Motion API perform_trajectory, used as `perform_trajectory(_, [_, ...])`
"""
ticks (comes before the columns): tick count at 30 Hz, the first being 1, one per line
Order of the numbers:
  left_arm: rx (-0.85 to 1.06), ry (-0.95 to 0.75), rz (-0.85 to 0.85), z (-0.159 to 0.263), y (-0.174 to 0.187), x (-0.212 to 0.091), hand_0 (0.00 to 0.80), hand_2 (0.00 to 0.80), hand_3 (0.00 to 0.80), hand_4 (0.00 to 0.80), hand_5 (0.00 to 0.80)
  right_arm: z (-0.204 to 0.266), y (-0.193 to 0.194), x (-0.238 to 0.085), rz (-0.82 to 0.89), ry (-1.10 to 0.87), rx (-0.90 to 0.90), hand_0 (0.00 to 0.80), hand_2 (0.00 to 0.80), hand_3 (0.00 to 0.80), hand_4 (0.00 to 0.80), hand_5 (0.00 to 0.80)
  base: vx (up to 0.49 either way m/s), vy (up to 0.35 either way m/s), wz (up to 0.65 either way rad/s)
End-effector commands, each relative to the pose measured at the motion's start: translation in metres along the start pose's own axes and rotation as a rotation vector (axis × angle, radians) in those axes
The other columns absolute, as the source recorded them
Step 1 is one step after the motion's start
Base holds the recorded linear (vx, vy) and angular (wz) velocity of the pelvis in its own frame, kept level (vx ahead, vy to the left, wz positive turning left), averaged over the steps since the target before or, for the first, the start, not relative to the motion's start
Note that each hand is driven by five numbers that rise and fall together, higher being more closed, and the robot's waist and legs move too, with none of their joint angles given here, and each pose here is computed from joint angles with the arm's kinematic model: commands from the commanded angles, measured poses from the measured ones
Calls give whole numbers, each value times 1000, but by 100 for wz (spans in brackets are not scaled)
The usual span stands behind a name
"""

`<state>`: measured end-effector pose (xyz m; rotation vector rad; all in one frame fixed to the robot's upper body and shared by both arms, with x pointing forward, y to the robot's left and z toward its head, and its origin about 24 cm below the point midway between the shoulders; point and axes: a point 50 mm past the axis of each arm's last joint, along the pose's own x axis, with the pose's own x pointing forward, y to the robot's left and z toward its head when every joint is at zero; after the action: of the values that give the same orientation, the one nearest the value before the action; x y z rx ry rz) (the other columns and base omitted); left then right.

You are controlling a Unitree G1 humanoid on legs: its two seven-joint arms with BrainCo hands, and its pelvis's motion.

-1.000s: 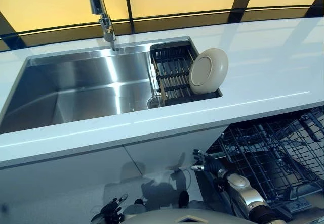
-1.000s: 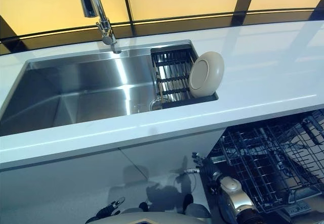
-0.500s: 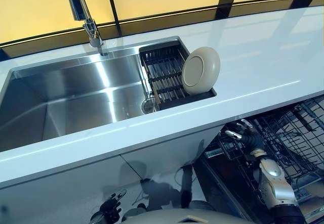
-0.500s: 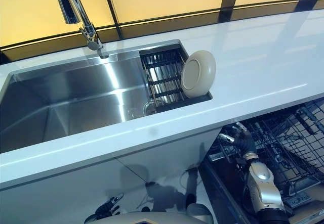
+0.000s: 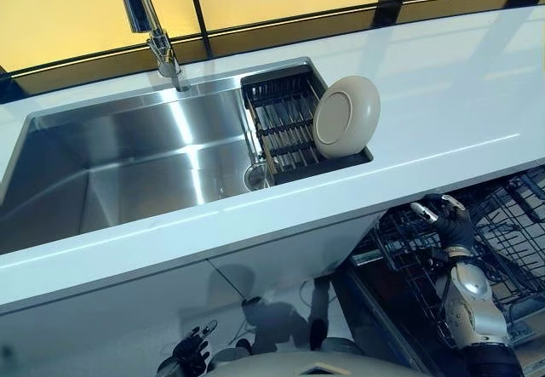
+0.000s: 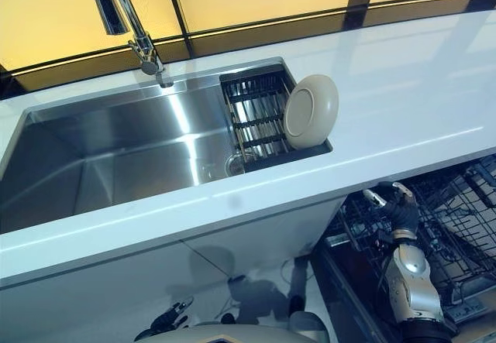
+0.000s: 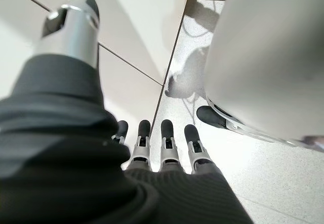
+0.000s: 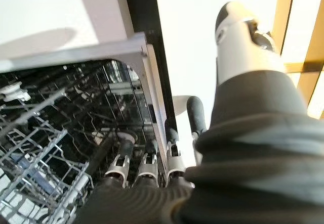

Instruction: Take plates into dishwasher

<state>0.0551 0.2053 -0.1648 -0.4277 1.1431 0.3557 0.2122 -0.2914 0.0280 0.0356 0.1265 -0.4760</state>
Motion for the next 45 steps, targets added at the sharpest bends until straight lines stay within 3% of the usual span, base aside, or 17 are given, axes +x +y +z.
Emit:
perform_trajectory(1, [37, -9, 26, 8, 10, 2, 0, 0, 0, 0, 0, 165, -11, 7, -148, -809, 250, 0, 0, 0, 0, 0, 0, 0, 0])
perform_trajectory(8, [50, -1, 31, 10, 9, 3, 0, 0, 0, 0, 0, 167, -33, 13, -383, -777, 296, 0, 0, 0, 0, 0, -2, 3, 2])
perform_trajectory(21, [92, -2, 17, 29, 3, 8, 0, 0, 0, 0, 0, 159, -101, 51, -912, -439, 237, 0, 0, 0, 0, 0, 1, 5, -2])
perform_trajectory(28, [102, 11, 6, 31, -1, 9, 0, 0, 0, 0, 0, 154, -122, 53, -1047, -392, 308, 0, 0, 0, 0, 0, 2, 21, 0])
perform_trajectory(33, [116, 19, 2, 33, -1, 9, 0, 0, 0, 0, 0, 188, -106, 51, -931, -578, 254, 0, 0, 0, 0, 0, 0, 0, 0])
perform_trajectory(36, [121, 17, 0, 35, -1, 8, 0, 0, 0, 0, 0, 217, -76, 47, -697, -732, 155, 0, 0, 0, 0, 0, 0, 0, 0])
perform_trajectory(45, [113, -5, 7, 38, 3, 7, 0, 0, 0, 0, 0, 223, -17, 58, -77, -671, -112, 0, 0, 0, 0, 0, -3, -8, 0])
